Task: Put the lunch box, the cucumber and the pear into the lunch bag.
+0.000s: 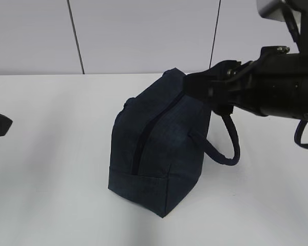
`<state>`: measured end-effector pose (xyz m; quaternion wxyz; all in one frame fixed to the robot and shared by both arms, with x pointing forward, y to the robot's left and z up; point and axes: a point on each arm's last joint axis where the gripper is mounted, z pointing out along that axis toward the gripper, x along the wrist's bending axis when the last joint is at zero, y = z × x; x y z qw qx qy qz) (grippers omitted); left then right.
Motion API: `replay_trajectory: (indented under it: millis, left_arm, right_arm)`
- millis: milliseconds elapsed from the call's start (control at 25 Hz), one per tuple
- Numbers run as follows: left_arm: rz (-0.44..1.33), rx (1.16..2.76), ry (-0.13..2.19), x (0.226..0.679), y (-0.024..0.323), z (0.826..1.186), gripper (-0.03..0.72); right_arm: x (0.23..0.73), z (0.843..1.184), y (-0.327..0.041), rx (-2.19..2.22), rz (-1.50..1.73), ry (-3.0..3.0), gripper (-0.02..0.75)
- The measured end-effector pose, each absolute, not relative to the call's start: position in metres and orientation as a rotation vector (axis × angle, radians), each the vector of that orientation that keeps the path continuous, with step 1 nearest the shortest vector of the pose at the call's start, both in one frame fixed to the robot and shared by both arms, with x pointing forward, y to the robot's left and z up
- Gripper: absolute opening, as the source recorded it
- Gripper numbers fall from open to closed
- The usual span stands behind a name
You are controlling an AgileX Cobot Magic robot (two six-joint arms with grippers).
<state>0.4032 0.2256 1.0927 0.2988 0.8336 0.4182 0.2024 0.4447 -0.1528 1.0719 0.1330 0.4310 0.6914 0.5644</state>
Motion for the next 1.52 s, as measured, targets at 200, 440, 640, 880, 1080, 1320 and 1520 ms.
replay_trajectory:
  millis: [200, 440, 640, 880, 1080, 1320, 1520]
  left_arm:
    - [0.557, 2.206, 1.162, 0.375, 0.241, 1.105, 0.283]
    - [0.575, 2.134, 1.341, 0.329, 0.267, 1.115, 0.281]
    - [0.67, 1.963, 1.355, 0.28, 0.291, 1.119, 0.265]
    - [0.717, 1.879, 1.321, 0.239, 0.309, 1.088, 0.249]
    - [0.686, 1.814, 1.266, 0.224, 0.31, 1.058, 0.246]
    - [0.711, 1.757, 1.224, 0.229, 0.307, 1.054, 0.241]
    - [0.715, 1.755, 1.222, 0.229, 0.307, 1.054, 0.239]
  right_arm:
    - [0.416, 1.055, -0.151, 1.277, 1.441, 2.42, 0.454]
    - [0.391, 1.048, -0.203, 1.39, 0.736, 2.424, 0.412]
    - [0.34, 1.085, -0.252, 1.319, 0.826, 2.151, 0.406]
    - [0.299, 1.087, -0.286, 1.343, 0.748, 2.093, 0.405]
    - [0.28, 1.081, -0.298, 1.308, 0.796, 2.058, 0.405]
    - [0.263, 1.048, -0.307, 1.291, 0.813, 2.058, 0.405]
    - [0.245, 1.048, -0.317, 1.245, 0.952, 1.955, 0.405]
